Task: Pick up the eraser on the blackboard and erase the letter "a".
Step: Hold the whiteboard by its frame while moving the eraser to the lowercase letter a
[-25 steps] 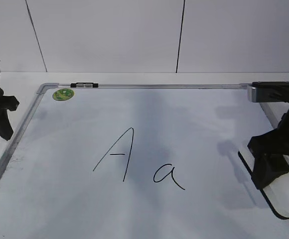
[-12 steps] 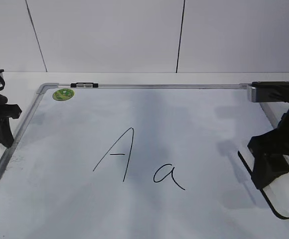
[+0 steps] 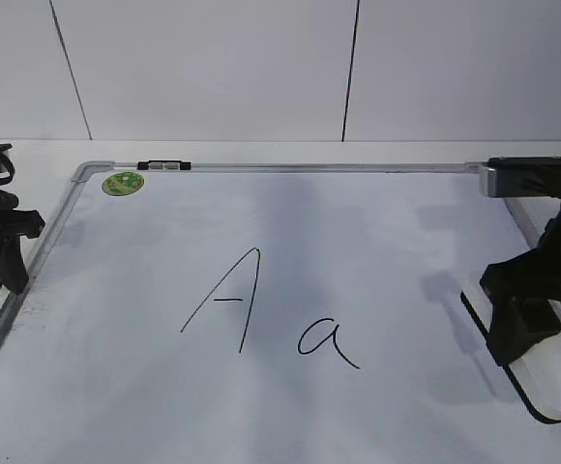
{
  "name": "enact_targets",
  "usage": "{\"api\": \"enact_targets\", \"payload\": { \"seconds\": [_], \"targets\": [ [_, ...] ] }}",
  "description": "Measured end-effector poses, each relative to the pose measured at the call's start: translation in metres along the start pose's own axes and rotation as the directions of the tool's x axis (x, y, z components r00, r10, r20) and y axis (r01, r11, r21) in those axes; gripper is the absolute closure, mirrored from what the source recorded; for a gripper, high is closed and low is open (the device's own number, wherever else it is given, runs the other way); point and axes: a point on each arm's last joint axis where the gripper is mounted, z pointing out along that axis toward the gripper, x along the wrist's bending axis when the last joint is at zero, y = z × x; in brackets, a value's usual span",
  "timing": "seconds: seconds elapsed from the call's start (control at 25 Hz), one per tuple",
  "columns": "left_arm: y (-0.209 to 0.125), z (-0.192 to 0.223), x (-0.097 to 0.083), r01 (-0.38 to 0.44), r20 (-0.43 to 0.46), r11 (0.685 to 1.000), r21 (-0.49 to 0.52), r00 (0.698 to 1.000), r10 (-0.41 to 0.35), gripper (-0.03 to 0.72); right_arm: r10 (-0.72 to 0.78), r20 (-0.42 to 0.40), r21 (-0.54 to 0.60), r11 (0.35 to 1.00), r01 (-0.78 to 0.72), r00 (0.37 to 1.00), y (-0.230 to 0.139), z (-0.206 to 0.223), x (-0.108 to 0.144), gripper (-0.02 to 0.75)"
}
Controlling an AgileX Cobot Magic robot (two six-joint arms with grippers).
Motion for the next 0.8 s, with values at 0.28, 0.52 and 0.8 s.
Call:
{"api": "enact_targets", "payload": {
  "seconds": [0.28,0.52,0.8],
  "targets": [
    [0.0008,0.008,0.0014,0.004,-0.001,1.0,0.021,1.0,-0.004,0.454,-0.003,0.0,-0.002,1.0,0.003,1.0,0.0002,0.0,0.0,0.178],
    [0.0019,0.0077,0.0012,0.003,-0.001,1.0,0.023,1.0,-0.003,0.454,-0.004,0.0,-0.003,1.0,0.004,1.0,0.0002,0.0,0.0,0.178],
    [0.0017,0.0077,0.0003,0.011,0.009,1.0,0.026,1.0,-0.011,0.617,-0.006,-0.002,-0.004,1.0,0.006,1.0,0.0004,0.0,0.0002,0.178]
  ]
}}
